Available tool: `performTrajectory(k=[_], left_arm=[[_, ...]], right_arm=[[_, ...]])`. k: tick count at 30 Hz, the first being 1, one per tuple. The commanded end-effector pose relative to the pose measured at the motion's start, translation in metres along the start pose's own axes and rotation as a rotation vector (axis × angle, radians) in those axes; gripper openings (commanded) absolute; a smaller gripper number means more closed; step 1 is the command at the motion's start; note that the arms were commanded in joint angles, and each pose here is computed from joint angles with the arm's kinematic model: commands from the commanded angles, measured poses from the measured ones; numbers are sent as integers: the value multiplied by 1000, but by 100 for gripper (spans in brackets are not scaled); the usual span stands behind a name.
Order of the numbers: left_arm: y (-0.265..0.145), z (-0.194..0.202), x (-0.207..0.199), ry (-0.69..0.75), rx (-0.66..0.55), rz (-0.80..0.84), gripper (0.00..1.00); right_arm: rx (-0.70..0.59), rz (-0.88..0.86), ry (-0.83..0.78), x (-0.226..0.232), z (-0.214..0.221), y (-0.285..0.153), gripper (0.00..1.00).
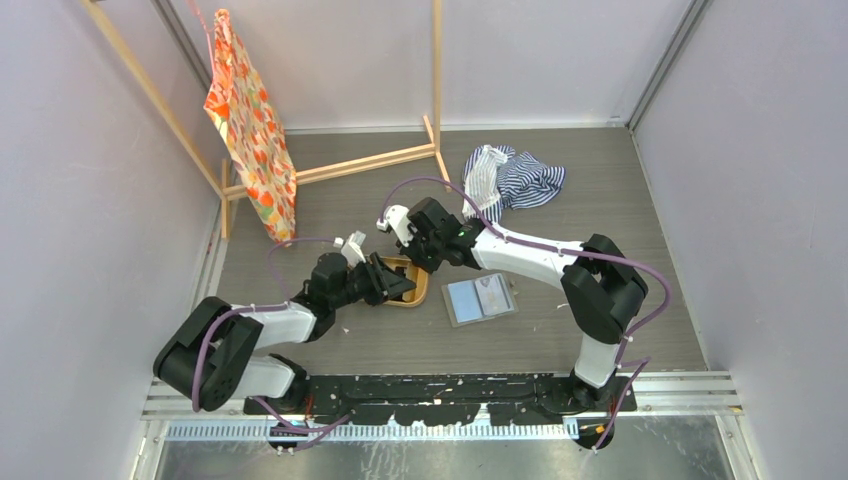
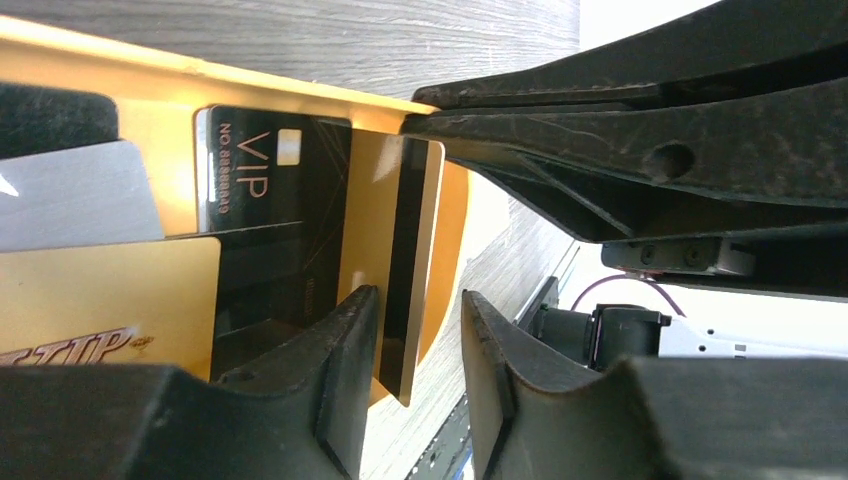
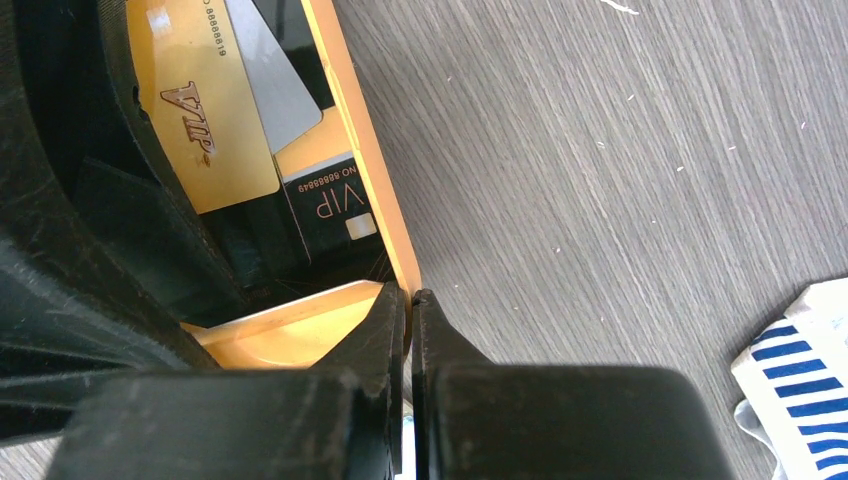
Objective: Put the credit cards into the card holder
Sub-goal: Pick up the credit card from the storage box.
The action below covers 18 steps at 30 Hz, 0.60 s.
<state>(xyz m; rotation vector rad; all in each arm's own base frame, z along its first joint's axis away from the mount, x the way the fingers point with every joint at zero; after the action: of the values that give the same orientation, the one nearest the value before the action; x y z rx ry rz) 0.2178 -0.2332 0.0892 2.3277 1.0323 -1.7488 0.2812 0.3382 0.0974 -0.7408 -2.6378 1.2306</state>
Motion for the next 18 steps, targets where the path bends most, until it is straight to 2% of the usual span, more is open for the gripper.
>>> performTrajectory(k=[1, 5, 8, 18], left_arm=[[0, 2, 3, 10, 16, -38, 34], [-4, -2, 9, 44, 17, -143, 19], [-7, -7, 12, 77, 13, -195, 2], [-29, -22, -1, 160, -29, -267, 0]], right_arm=[[-162, 20, -2, -6, -50, -18, 1], [-153, 16, 0, -6, -48, -16, 1], [-145, 4, 4, -4, -46, -14, 1], [-114, -23, 32, 0, -40, 0, 1]])
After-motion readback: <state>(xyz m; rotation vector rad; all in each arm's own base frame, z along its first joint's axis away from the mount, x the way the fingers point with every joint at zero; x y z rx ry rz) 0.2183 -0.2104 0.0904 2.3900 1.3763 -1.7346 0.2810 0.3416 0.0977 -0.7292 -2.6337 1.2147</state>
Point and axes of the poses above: each gripper's point midway between its finger pads, its own y axis out along the fingers, its own x axis along the line the jaws close on, z = x × y, the point moved 2 cm from there along -y, back along the fingers, and after that the axes turned 1 degree about y, right-handed, at the moved point
